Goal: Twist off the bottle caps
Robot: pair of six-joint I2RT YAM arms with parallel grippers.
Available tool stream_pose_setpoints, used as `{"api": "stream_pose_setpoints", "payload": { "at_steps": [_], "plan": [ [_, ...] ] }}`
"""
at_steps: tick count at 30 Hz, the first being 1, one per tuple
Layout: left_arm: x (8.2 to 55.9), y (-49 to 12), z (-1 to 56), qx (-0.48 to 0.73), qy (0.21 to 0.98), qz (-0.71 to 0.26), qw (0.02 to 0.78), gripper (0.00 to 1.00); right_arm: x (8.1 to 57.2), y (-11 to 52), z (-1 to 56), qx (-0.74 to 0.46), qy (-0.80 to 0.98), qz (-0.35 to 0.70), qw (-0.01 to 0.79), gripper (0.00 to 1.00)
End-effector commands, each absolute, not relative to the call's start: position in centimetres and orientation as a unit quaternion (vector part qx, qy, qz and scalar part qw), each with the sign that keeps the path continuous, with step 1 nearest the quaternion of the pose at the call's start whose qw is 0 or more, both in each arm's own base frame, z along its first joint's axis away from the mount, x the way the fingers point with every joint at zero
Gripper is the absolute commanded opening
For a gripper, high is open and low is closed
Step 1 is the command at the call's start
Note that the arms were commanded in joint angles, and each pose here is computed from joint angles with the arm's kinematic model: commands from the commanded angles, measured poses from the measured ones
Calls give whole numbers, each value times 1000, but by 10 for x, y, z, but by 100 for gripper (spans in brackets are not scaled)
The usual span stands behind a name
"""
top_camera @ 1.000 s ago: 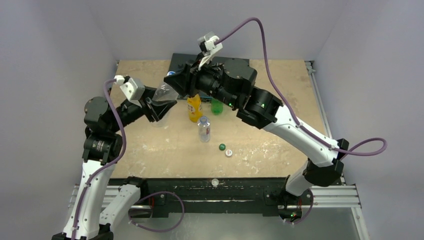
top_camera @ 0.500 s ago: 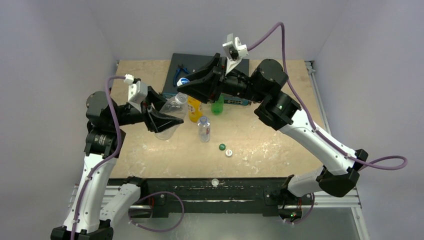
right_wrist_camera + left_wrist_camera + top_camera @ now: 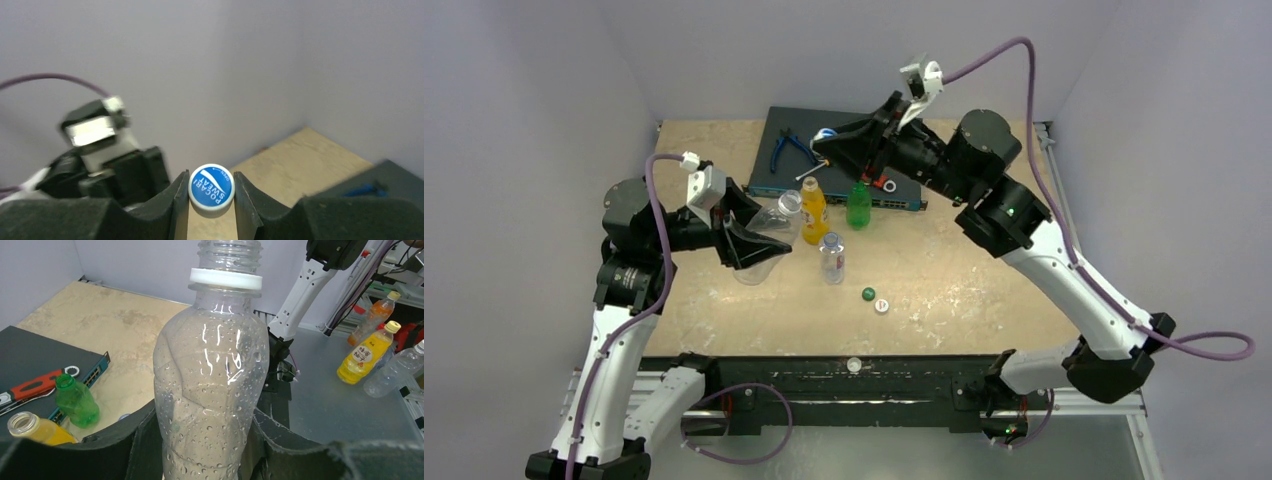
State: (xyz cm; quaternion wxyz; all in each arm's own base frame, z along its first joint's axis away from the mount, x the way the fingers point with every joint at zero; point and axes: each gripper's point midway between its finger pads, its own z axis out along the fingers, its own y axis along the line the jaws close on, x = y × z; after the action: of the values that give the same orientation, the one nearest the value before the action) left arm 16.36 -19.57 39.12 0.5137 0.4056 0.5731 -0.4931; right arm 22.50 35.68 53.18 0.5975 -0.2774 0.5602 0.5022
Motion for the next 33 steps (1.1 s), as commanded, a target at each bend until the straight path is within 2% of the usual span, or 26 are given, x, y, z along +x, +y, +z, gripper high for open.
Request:
{"api": "stream_pose_setpoints", "payload": {
  "at_steps": [1, 4, 8, 15, 20, 26, 29, 33],
  "plan": [
    [155, -193, 410, 429, 546, -471, 544, 0, 280, 284, 453, -156, 687, 376, 601, 7],
    [155, -193, 411, 435, 539, -459, 555, 0, 293, 240, 375, -86, 751, 298, 583, 7],
    [158, -192, 410, 434, 537, -450, 566, 0, 285, 208, 263, -22, 814, 235, 530, 8],
    [158, -192, 407, 434, 540, -452, 562, 0, 267, 182, 139, 60, 859, 196, 470, 8],
    [158, -191, 405, 441, 542, -444, 561, 0, 263, 173, 79, 84, 887, 151, 427, 10],
    [160, -191, 407, 438, 543, -441, 565, 0, 267, 176, 50, 88, 897, 137, 411, 17],
    [161, -190, 404, 438, 546, -438, 564, 0, 268, 180, 45, 89, 898, 143, 407, 26],
    [163, -190, 403, 438, 545, -438, 564, 0, 268, 186, 42, 89, 899, 154, 401, 47]
  ]
}}
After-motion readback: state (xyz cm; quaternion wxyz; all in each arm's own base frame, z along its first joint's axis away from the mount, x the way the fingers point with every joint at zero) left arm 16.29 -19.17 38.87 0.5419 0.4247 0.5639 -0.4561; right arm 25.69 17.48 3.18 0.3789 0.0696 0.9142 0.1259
